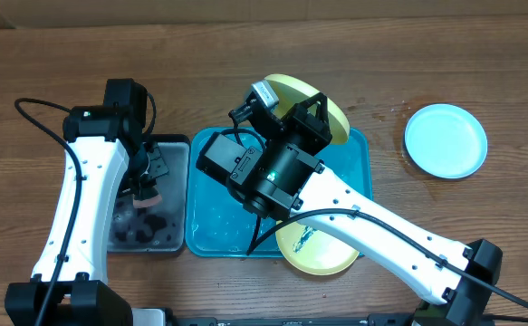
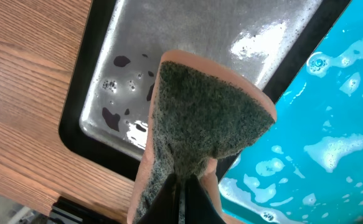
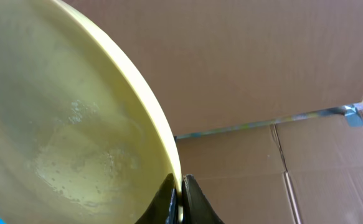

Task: Clean dirty plates on tray and stack at the side
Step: 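Carry the yellow plate right and set it onto the white plate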

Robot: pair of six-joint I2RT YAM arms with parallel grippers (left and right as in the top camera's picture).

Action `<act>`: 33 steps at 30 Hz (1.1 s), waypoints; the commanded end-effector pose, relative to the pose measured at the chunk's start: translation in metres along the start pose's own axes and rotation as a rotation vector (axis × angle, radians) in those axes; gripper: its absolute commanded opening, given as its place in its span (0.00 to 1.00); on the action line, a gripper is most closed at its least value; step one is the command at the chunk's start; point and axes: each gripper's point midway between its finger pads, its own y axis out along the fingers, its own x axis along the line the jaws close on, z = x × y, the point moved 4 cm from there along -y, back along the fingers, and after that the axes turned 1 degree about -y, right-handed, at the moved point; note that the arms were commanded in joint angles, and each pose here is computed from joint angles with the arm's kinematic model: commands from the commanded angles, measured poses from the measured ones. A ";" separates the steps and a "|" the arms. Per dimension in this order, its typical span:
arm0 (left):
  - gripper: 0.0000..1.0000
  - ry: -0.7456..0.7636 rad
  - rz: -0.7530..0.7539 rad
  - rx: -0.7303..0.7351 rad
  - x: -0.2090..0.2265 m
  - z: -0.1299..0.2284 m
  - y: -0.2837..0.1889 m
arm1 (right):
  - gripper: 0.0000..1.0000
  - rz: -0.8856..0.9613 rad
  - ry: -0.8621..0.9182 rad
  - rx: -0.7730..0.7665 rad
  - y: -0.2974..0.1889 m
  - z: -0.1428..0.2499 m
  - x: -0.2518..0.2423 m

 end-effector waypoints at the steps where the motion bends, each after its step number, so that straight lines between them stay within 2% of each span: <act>1: 0.04 0.006 -0.002 -0.004 0.002 0.000 0.000 | 0.04 0.021 0.066 -0.021 -0.005 -0.001 -0.020; 3: 0.04 0.005 -0.001 -0.005 0.002 0.000 0.000 | 0.04 -0.080 0.108 -0.022 -0.006 -0.005 -0.007; 5: 0.04 0.005 -0.001 -0.005 0.002 0.000 0.000 | 0.04 -0.288 0.103 -0.004 0.002 -0.010 0.020; 6: 0.04 0.005 -0.001 -0.005 0.002 0.000 0.000 | 0.04 -0.315 0.095 0.016 0.008 -0.007 0.023; 9: 0.04 0.007 -0.002 -0.003 0.002 0.000 0.000 | 0.04 -0.197 0.145 0.047 0.011 0.003 0.006; 12: 0.04 0.009 0.000 -0.005 0.002 -0.001 0.000 | 0.04 -0.360 0.160 0.016 0.004 -0.007 0.021; 16: 0.04 0.010 0.004 0.002 0.001 0.001 0.000 | 0.04 -0.359 0.167 0.054 0.006 0.003 0.020; 19: 0.04 0.013 0.007 0.001 0.001 0.000 0.000 | 0.04 -0.538 0.169 0.020 0.000 -0.008 0.038; 22: 0.04 0.013 0.017 0.005 0.000 0.001 0.000 | 0.04 -0.547 0.237 0.081 0.004 -0.002 0.043; 23: 0.04 0.016 0.013 0.009 0.000 0.002 0.000 | 0.04 -0.712 0.302 0.118 -0.006 -0.003 0.060; 26: 0.04 0.017 0.015 0.007 0.000 0.001 0.000 | 0.04 -0.992 0.419 0.245 -0.012 -0.002 0.088; 33: 0.04 0.017 0.015 0.008 0.000 0.002 0.000 | 0.04 -1.101 0.751 0.531 0.049 0.022 0.130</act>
